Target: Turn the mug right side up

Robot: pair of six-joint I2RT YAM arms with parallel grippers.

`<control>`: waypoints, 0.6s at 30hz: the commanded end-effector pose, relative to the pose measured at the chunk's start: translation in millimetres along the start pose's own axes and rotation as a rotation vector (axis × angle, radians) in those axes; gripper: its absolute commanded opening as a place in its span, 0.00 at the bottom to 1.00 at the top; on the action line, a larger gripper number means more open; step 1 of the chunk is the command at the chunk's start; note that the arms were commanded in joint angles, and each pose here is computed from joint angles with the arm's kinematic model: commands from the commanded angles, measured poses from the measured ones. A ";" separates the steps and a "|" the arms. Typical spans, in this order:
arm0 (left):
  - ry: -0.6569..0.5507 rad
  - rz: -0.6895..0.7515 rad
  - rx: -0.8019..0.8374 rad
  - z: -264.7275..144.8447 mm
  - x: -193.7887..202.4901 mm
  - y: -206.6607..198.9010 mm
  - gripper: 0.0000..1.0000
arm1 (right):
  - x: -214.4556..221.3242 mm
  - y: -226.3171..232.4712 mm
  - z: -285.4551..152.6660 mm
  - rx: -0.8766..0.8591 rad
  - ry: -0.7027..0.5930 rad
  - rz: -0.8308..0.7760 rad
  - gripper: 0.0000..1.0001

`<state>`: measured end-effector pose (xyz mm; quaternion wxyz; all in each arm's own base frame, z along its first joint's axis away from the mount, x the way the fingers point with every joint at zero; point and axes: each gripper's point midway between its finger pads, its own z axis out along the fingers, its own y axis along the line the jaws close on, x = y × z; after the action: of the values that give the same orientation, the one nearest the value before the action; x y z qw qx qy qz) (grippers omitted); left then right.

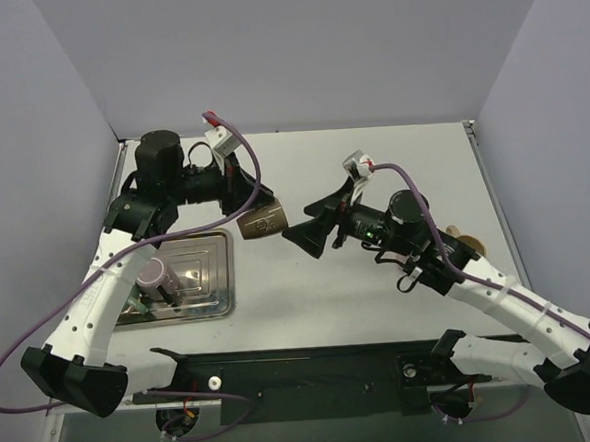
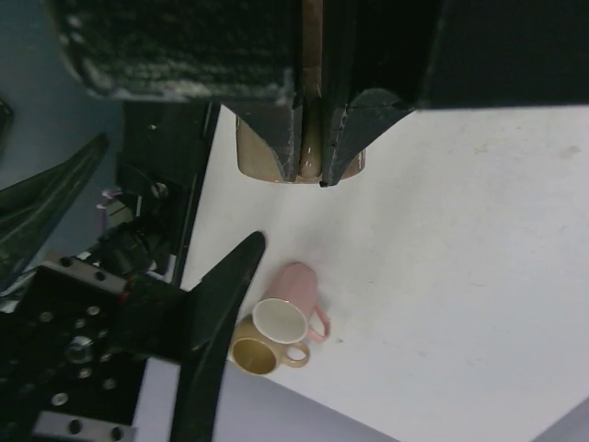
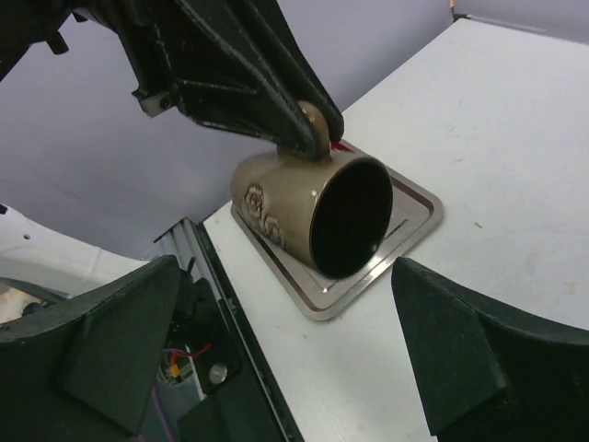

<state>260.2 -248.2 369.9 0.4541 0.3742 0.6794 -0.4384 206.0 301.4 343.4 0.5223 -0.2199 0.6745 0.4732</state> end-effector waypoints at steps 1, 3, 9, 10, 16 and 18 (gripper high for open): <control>-0.049 -0.034 0.150 0.1 -14.7 -37.7 0.00 | -29.2 33.9 23.3 -0.162 -0.090 0.079 0.89; -0.052 -0.031 0.155 1.9 -14.8 -39.1 0.00 | -25.6 43.0 32.2 -0.220 -0.076 0.120 0.82; -0.060 -0.025 0.187 4.2 -16.2 -43.8 0.00 | -3.9 49.7 51.0 -0.290 0.017 0.189 0.33; -0.062 -0.027 0.189 4.7 -16.1 -43.7 0.00 | 0.5 47.0 52.7 -0.281 0.028 0.191 0.11; 0.071 0.166 -0.117 -12.5 10.4 13.1 0.91 | 47.2 -39.8 27.3 0.180 0.215 0.046 0.00; 0.222 0.252 -0.291 -34.4 36.8 43.7 0.91 | 64.8 -105.3 -6.6 0.540 0.311 -0.062 0.00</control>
<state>246.7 -254.0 356.0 0.4336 0.3945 0.6793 -0.4414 212.0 349.6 299.0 0.4181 -0.2167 0.7251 0.5024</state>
